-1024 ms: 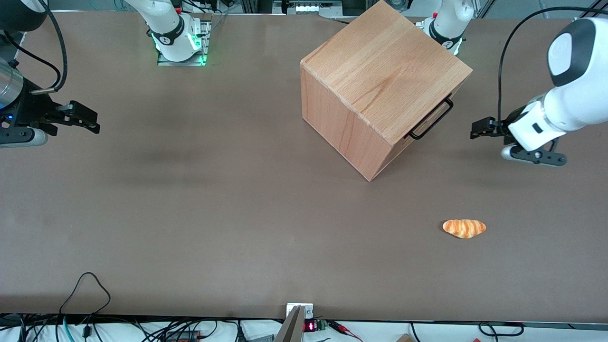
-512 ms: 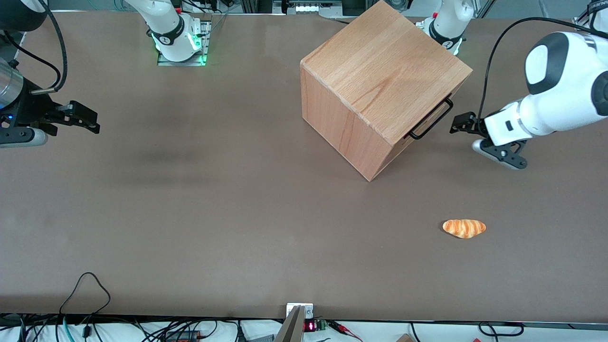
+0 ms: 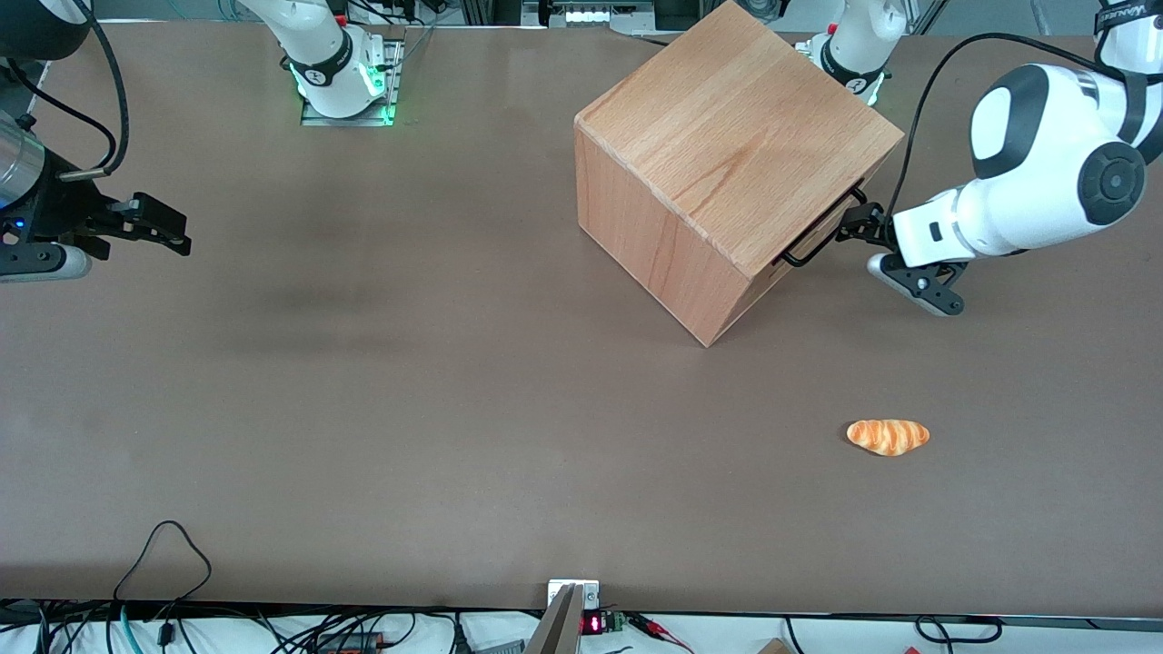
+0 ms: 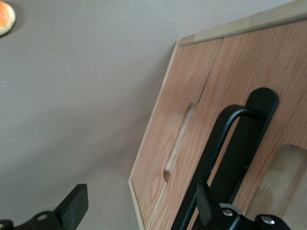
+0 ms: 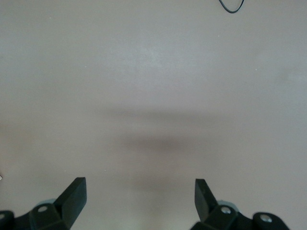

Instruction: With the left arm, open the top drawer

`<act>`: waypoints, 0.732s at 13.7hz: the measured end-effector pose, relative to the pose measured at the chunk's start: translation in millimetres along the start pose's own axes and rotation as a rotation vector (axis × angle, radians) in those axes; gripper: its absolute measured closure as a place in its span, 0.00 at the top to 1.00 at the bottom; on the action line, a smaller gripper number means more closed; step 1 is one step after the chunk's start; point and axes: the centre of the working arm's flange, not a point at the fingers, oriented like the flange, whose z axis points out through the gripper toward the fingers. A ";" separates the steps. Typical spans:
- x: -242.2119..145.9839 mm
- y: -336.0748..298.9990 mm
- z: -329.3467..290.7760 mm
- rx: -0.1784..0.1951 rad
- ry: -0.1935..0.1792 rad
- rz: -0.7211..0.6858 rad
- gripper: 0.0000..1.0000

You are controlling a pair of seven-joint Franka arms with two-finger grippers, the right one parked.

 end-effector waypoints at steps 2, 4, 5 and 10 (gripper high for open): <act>-0.1 1.2 3.9 0.000 0.001 0.027 1.00; -1.7 1.4 5.4 -0.001 0.000 0.058 1.00; -2.2 1.9 4.3 0.000 0.002 0.075 1.00; -3.7 5.8 -2.8 -0.008 0.025 0.153 1.00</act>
